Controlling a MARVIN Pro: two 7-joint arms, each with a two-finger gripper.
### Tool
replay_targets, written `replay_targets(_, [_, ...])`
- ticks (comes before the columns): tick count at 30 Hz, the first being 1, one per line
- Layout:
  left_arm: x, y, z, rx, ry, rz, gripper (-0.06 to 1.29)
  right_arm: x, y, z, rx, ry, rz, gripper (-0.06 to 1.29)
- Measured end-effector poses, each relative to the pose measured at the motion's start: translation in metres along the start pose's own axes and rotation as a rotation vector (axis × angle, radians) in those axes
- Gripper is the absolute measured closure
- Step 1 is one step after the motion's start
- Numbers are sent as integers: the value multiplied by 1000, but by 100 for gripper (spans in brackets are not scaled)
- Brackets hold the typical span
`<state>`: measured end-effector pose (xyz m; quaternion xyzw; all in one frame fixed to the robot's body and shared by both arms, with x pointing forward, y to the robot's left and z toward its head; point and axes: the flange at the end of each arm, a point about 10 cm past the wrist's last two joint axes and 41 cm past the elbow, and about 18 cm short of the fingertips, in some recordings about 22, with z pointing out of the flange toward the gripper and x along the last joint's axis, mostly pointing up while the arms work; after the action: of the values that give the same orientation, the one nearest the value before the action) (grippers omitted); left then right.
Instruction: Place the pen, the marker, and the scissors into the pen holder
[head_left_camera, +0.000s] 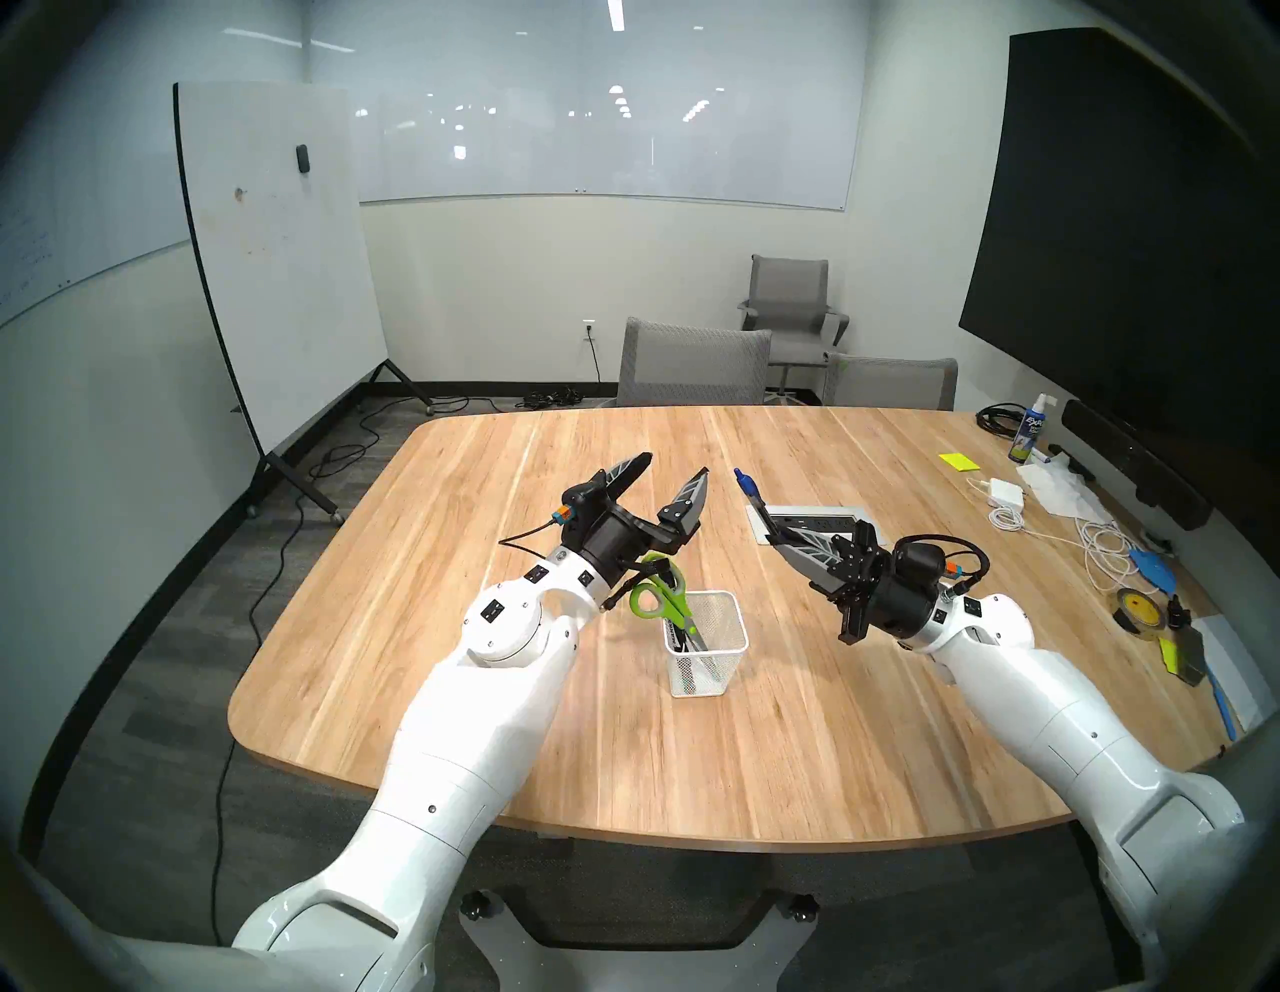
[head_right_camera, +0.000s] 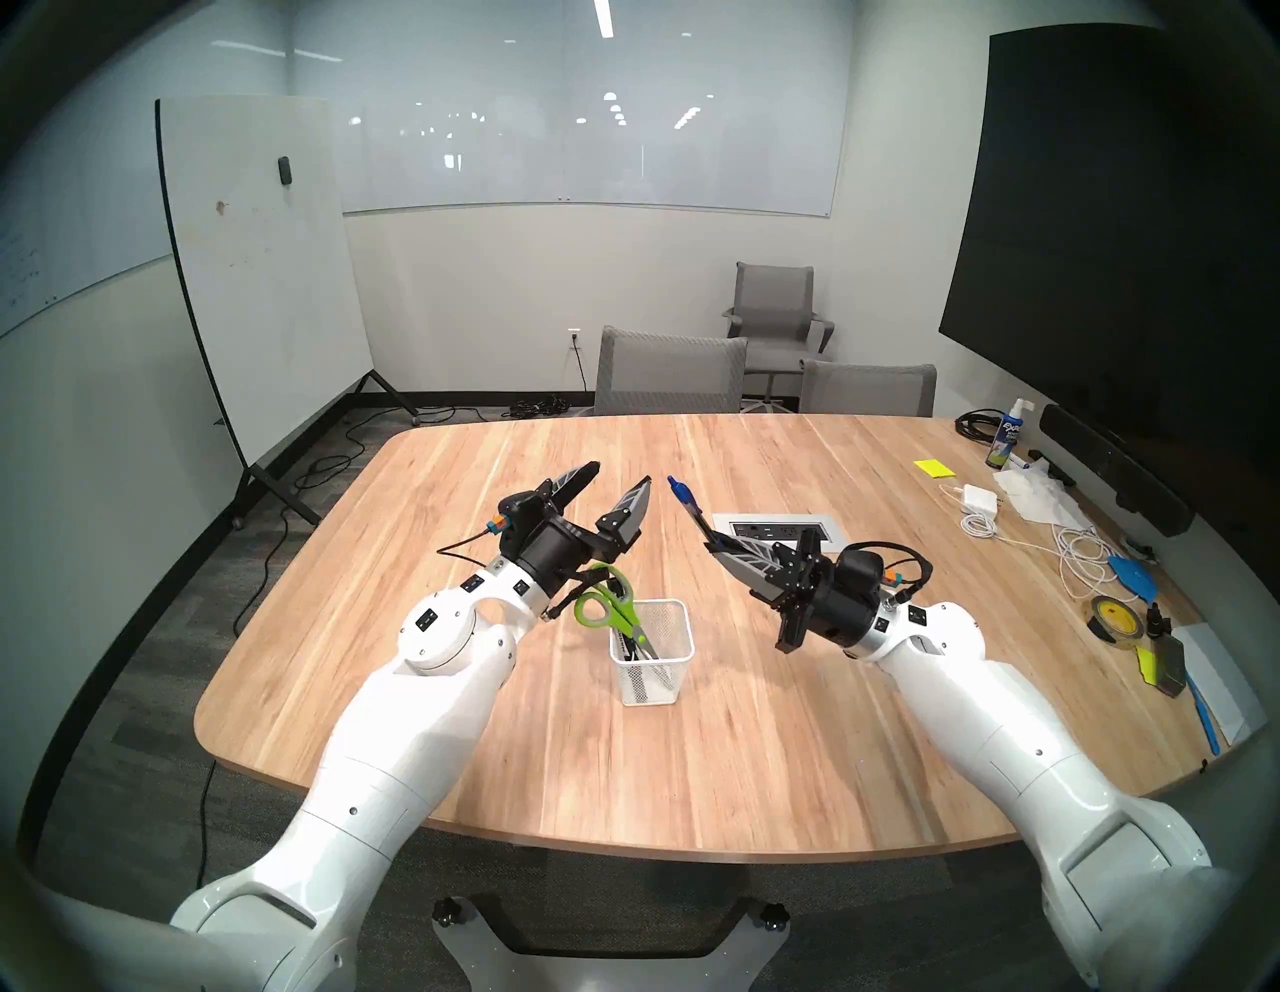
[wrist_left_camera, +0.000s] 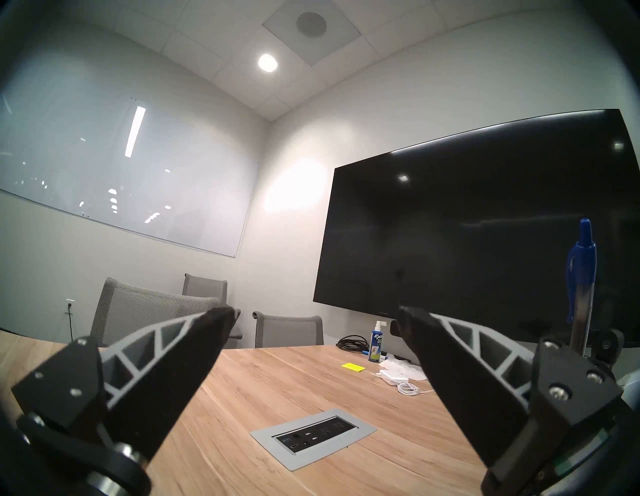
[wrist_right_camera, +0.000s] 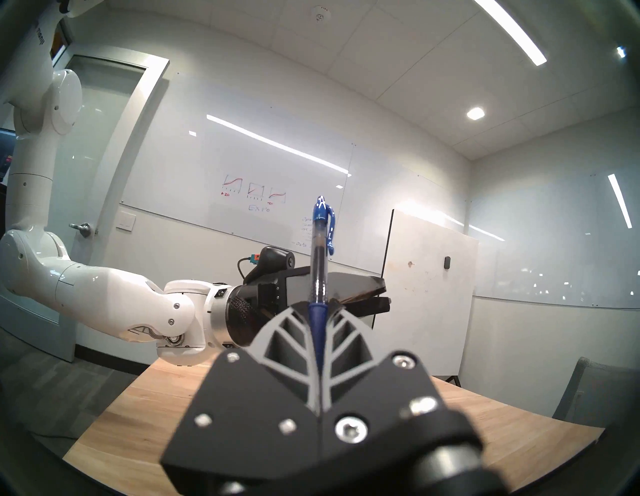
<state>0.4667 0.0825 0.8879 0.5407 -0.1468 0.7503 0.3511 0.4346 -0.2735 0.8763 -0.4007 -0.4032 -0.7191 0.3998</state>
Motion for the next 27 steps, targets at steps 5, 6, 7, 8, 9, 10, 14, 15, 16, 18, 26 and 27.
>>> replay_targets(5, [0,1,0,-1,-7,-3,-4,-2,0,0,1,-6,2,125])
replay_targets(6, [0,1,0,-2,-7,-3,-4,-3,0,0,2,-9,5,125])
replay_targets(7, [0,1,0,-2,-8,-3,-4,-5,-1,0,3,-12,8,125])
replay_targets(8, [0,1,0,-3,-8,-3,-4,-7,-1,1,4,-15,11,125])
replay_targets(9, [0,1,0,-5,-8,-3,-4,-9,-2,1,5,-18,17,125])
replay_targets(10, [1,1,0,-6,-8,-3,-4,-11,-2,1,5,-20,20,125])
replay_targets(14, [1,1,0,-11,-7,-2,-4,-19,-4,2,5,-34,35,125])
replay_targets(15, [1,1,0,-11,-6,-2,-4,-21,-4,2,6,-38,38,125])
replay_targets(16, [1,2,0,-12,-6,-1,-4,-22,-4,2,6,-40,41,125])
replay_targets(18, [1,2,0,-12,-5,-1,-4,-25,-4,3,5,-45,45,125])
replay_targets(26, [2,2,0,-8,-4,-1,-4,-35,-1,6,3,-63,58,125])
replay_targets(27, [2,2,0,-8,-4,-1,-4,-36,0,6,2,-64,59,125])
